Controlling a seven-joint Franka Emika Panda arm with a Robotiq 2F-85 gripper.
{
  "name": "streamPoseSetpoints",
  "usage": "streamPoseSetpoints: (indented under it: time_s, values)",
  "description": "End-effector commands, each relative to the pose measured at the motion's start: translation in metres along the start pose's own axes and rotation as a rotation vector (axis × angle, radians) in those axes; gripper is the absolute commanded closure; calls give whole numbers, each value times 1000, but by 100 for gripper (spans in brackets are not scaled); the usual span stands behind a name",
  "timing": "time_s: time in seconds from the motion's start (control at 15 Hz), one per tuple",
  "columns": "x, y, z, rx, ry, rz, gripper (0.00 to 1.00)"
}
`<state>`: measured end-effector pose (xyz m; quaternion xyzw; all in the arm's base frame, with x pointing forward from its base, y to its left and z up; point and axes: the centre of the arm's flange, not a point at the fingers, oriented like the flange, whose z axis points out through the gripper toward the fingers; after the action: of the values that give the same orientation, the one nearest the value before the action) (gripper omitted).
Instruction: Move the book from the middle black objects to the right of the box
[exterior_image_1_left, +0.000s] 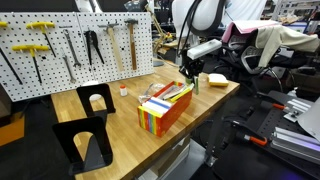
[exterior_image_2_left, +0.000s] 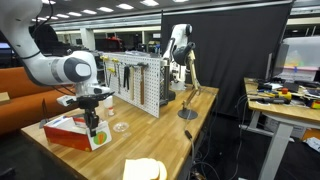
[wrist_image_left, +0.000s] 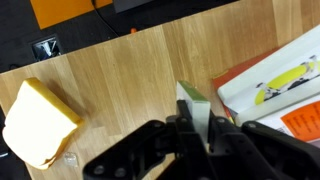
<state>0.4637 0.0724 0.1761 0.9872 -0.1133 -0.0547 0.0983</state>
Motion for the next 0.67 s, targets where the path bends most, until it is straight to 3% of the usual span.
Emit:
streamPoseSetpoints:
  time_s: [0.0, 0.6]
  values:
    - [-5, 0, 4, 21, 18, -13, 96]
    - [-9, -9, 12, 51, 21, -21, 96]
